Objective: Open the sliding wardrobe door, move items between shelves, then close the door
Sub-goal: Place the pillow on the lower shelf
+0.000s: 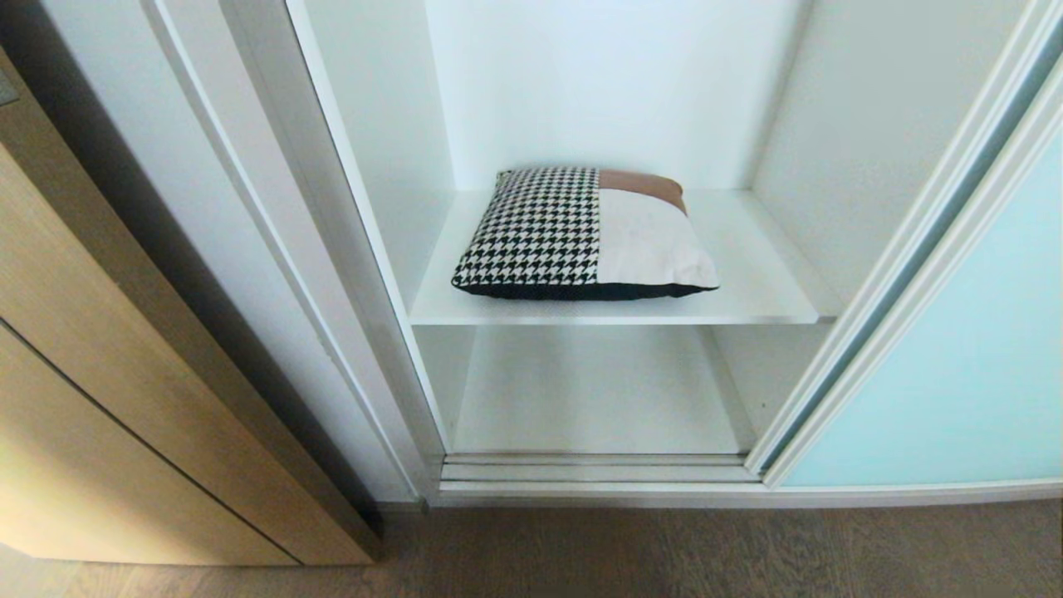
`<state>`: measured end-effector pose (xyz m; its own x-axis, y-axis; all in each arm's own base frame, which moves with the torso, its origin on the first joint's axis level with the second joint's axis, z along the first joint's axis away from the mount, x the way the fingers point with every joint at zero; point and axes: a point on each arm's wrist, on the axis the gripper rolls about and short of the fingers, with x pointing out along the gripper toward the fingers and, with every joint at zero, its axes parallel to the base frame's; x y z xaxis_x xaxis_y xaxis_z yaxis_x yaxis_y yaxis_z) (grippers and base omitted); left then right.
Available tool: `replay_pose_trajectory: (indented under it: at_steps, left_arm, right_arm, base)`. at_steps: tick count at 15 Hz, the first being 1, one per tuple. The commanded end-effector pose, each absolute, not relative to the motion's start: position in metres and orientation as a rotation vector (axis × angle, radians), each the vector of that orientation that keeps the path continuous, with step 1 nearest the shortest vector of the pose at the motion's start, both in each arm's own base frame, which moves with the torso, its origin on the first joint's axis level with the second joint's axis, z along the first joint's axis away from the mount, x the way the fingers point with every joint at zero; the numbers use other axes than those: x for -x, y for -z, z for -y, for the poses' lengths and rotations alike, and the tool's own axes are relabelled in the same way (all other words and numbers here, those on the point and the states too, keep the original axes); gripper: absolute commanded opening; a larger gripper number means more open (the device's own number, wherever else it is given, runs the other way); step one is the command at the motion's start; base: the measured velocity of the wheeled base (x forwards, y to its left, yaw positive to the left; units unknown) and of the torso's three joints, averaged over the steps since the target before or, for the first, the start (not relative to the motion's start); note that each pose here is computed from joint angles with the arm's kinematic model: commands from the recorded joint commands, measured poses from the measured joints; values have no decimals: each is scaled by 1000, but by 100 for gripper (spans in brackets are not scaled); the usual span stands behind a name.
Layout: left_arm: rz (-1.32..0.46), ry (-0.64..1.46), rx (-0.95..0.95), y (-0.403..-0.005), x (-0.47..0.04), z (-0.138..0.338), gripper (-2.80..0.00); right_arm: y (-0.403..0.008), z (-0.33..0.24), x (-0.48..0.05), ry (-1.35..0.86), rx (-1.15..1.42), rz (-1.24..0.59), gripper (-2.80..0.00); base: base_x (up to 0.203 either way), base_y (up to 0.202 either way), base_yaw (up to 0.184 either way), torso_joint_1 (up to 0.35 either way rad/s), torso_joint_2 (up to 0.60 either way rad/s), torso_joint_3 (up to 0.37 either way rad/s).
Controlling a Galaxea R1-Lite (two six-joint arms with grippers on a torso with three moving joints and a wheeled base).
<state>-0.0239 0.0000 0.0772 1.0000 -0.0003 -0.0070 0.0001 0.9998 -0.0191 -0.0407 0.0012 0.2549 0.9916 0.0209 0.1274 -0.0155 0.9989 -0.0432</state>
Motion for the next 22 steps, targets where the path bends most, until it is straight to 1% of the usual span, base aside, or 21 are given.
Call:
replay_pose_trajectory:
  at_steps: [1,3,5,7,10,15,19,22]
  left_arm:
    - [-9,0,20,-77,24,0,-280]
    - [-8,0,20,-77,24,0,-280]
    - [-9,0,20,-77,24,0,-280]
    - [-9,0,20,-77,24,0,-280]
    - [-9,0,20,-77,24,0,-280]
    - [-9,0,20,-77,24,0,-280]
    - [-9,0,20,-77,24,0,-280]
    - [-9,0,20,-77,24,0,-280]
  right_arm:
    - [-287,-1,-12,-45,28,-12,-280]
    - [-317,-3,-54,-120,-11,-84,-280]
    - [-333,-7,-95,-210,-62,-177,-280]
    - [-338,-15,-141,-276,-146,-278,-280]
    - [-338,-30,-214,-301,-334,-405,-280]
    - [-312,-46,-310,-410,-587,-590,-280]
    - [-262,-43,-371,-434,-685,-687,-280]
    - [-228,-41,-404,-418,-717,-707,-280]
  base:
    - [0,0,0,0,0,0]
    - [0,0,0,0,0,0]
    - [0,0,0,0,0,0]
    - [0,0,0,0,0,0]
    - [0,0,0,0,0,0]
    - [0,0,0,0,0,0]
    - [0,0,0,0,0,0]
    - [0,0,0,0,0,0]
